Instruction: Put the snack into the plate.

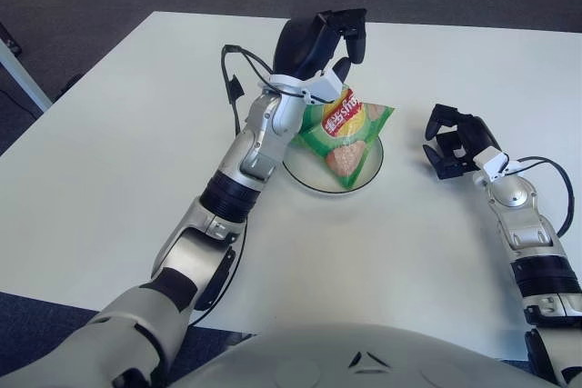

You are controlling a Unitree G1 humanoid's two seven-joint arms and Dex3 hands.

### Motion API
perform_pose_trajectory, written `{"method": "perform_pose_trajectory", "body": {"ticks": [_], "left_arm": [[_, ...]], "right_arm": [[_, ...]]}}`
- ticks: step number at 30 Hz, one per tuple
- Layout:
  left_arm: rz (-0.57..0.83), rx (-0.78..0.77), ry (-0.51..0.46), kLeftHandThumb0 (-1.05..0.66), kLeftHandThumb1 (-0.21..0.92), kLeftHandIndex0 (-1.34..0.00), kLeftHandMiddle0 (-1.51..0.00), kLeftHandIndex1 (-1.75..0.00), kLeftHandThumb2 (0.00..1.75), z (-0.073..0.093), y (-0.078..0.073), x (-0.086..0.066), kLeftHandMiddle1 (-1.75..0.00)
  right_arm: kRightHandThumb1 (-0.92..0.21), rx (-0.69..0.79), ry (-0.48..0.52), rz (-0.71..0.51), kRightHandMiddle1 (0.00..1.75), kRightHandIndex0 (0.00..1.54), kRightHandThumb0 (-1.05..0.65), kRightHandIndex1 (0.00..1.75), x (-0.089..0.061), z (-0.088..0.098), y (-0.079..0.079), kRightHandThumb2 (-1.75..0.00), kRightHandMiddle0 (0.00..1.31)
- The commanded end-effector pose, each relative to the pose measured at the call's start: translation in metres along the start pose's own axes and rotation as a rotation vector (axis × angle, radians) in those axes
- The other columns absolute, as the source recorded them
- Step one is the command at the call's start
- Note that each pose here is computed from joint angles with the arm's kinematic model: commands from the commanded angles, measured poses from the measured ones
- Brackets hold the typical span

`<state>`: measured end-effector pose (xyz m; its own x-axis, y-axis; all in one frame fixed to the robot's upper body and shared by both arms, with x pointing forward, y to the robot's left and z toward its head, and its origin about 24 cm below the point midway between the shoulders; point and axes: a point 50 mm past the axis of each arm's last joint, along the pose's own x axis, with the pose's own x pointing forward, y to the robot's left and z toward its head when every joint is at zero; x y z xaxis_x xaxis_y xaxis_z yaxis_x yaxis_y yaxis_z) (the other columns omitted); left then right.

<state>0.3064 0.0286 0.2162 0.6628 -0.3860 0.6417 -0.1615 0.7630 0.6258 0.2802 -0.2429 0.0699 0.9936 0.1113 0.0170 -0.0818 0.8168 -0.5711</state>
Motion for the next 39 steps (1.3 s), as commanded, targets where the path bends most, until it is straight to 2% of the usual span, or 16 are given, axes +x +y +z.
{"method": "perform_pose_trajectory", "body": {"ticks": [1, 9, 25, 39], "left_arm": [[-0.017, 0.017, 0.003, 0.58, 0.06, -1.13, -0.82, -1.75, 1.63, -0.004, -0.003, -0.003, -1.75], [-0.021, 0.059, 0.003, 0.59, 0.06, -1.14, -0.83, -1.75, 1.63, -0.008, -0.001, -0.005, -1.75], [-0.012, 0.118, 0.064, 0.59, 0.06, -1.11, -0.83, -1.75, 1.63, -0.021, 0.008, -0.008, -1.75], [0.024, 0.184, 0.102, 0.57, 0.09, -1.04, -0.8, -1.75, 1.59, -0.043, 0.028, -0.01, -1.75]], "right_arm": [[-0.24, 0.014, 0.241, 0.135, 1.75, 1.32, -0.52, 1.75, -0.027, -0.044, 0.033, -1.4, 0.68], [-0.24, 0.012, 0.236, 0.136, 1.75, 1.32, -0.52, 1.75, -0.027, -0.043, 0.033, -1.41, 0.69], [-0.23, 0.024, 0.246, 0.132, 1.75, 1.33, -0.52, 1.75, -0.027, -0.045, 0.031, -1.42, 0.69], [-0.23, 0.011, 0.245, 0.137, 1.75, 1.32, -0.52, 1.75, -0.027, -0.046, 0.031, -1.42, 0.69]]}}
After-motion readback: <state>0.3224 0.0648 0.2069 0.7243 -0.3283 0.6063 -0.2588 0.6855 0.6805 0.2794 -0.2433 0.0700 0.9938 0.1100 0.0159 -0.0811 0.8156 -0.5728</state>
